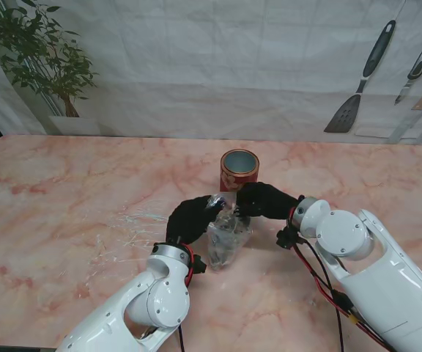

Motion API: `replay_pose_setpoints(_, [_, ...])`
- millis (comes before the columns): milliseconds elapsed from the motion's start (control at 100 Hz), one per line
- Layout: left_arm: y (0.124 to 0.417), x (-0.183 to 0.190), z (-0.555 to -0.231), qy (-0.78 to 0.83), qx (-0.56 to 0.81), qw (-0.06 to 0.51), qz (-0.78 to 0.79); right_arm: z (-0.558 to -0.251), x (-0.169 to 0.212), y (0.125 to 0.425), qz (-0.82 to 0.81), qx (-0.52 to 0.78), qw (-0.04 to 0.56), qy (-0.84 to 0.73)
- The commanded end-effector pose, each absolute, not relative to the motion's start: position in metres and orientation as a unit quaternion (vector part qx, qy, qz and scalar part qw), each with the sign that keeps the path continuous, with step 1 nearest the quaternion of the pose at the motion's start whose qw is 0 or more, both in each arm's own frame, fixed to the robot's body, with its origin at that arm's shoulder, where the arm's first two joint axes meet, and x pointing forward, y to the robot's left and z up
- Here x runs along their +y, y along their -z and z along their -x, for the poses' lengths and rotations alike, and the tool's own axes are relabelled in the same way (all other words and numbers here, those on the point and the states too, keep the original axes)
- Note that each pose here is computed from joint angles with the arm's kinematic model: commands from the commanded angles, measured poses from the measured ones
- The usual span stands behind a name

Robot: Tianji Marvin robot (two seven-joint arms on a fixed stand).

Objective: Insert tea bags into the tea bag box

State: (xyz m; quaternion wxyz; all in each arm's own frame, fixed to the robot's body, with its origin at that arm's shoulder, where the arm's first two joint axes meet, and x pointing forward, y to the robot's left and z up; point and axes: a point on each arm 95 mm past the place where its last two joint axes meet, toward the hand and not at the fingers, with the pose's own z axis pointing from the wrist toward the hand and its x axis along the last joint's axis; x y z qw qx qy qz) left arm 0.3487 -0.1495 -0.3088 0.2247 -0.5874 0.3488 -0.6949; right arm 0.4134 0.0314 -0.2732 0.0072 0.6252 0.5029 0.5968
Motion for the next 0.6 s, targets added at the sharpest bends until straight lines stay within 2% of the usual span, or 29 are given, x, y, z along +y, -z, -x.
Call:
replay_pose_setpoints(0, [0.3071, -0.1504, -0.3499, 0.694, 0.353, 0.22, 0.588, -0.4128, 0.0349, 0.2695, -0.621, 0.513, 0.003, -0.592])
replay_pose_setpoints(590, [0.3039, -0.1499, -0.3498, 0.697, 0.355, 0.22, 0.584, -0.4209, 0.0353, 0.2703, -0.62, 0.574, -0.032, -0.534])
